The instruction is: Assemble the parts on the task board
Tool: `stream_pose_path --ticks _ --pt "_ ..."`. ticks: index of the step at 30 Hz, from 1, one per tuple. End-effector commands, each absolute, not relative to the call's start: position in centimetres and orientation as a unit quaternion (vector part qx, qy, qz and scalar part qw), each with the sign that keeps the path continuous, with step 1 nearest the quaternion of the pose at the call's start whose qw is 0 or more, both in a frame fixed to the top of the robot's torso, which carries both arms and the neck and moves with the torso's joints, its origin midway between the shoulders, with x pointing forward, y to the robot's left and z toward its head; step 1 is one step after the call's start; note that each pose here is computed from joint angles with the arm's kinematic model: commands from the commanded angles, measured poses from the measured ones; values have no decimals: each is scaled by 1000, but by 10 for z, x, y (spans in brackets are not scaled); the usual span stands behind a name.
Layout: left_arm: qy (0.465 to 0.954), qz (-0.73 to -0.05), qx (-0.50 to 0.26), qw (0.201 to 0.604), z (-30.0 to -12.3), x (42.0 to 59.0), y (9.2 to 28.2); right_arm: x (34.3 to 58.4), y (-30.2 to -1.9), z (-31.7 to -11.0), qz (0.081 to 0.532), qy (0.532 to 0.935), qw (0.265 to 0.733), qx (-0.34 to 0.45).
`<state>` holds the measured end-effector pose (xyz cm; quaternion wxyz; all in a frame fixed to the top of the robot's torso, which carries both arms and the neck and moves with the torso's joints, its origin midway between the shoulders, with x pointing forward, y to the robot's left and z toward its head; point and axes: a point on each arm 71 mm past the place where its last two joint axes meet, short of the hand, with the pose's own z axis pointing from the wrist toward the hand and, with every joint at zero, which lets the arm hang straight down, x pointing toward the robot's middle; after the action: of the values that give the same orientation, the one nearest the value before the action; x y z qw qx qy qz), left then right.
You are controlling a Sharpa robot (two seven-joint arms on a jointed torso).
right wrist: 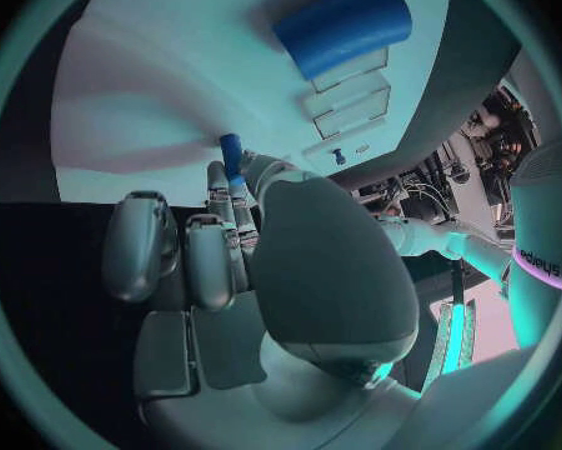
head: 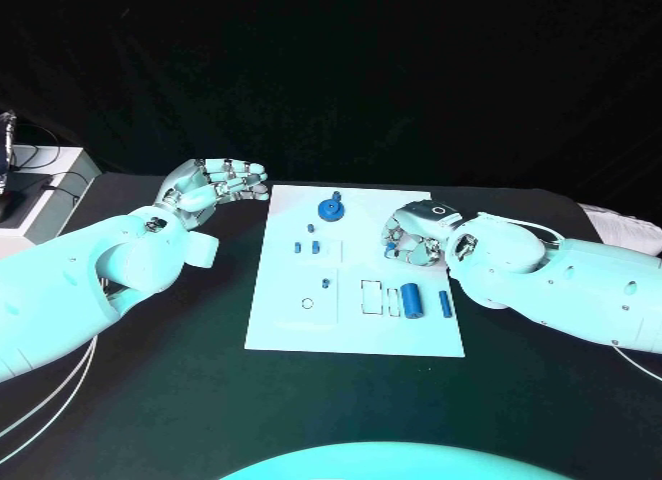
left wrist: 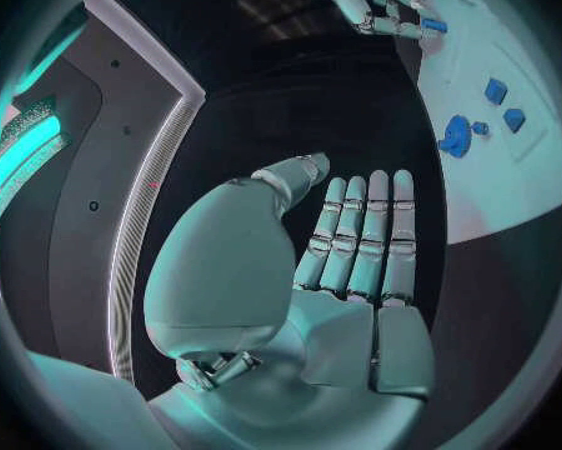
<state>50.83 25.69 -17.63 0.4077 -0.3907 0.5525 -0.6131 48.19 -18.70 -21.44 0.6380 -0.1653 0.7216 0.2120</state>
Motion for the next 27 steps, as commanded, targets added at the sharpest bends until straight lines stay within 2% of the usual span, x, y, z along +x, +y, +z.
stream_pose_path --ticks 1,17,27 --pt "549 -619 -388 405 -175 508 255 480 -185 -219 209 728 629 -177" --pt "549 -617 -389 407 -175 509 257 475 -185 -207 234 679 679 -150" --pt "548 -614 -392 410 -177 510 259 461 -180 -184 268 655 694 -132"
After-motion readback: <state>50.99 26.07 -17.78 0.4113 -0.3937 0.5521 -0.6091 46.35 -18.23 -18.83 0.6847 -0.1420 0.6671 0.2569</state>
